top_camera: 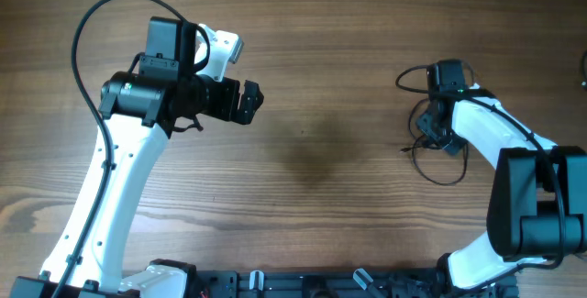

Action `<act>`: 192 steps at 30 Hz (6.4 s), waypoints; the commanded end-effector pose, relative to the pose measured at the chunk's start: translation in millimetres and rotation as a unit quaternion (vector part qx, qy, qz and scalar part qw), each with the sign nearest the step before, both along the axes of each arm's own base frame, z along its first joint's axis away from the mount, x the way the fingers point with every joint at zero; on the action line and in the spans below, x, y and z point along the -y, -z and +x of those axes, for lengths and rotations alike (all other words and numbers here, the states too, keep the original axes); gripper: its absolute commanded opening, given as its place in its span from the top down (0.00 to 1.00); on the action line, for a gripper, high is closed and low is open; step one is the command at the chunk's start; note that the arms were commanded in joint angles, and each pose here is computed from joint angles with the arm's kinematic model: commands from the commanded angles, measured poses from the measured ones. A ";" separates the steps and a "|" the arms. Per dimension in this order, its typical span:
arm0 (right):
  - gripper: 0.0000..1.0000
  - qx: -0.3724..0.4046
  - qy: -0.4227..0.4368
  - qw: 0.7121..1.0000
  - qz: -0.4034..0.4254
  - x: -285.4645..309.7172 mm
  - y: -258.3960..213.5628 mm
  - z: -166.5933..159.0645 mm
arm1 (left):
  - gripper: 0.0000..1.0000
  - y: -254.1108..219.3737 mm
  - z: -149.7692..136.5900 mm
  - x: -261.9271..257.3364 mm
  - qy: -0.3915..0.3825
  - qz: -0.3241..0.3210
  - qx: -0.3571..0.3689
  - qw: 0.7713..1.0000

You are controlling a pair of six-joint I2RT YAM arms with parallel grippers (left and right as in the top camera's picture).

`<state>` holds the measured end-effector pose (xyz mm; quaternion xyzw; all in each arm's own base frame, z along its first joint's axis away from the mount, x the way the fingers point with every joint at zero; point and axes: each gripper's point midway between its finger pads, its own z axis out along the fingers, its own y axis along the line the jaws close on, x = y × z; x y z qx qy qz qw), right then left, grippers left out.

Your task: Untangle cables

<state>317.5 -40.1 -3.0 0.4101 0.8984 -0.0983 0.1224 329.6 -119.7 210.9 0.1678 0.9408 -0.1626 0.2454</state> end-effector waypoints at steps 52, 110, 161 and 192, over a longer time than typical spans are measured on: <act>0.96 0.328 -0.099 0.920 -0.192 111.0 -369.9 75.7 | 0.00 -6.9 -12.7 15.2 0.021 -0.044 -0.014 0.999; 0.00 0.207 -0.050 0.941 -0.262 343.9 -161.1 202.8 | 0.00 -11.4 -14.6 48.0 0.028 -0.058 -0.008 0.998; 0.00 0.156 -0.339 0.927 -0.043 -55.4 -336.8 40.0 | 0.00 -117.9 36.3 -35.3 -0.194 -0.039 0.228 0.953; 0.00 0.216 -0.407 0.887 -0.028 -99.4 -170.7 66.6 | 0.00 -3.8 97.8 -11.1 -0.141 0.017 0.121 0.982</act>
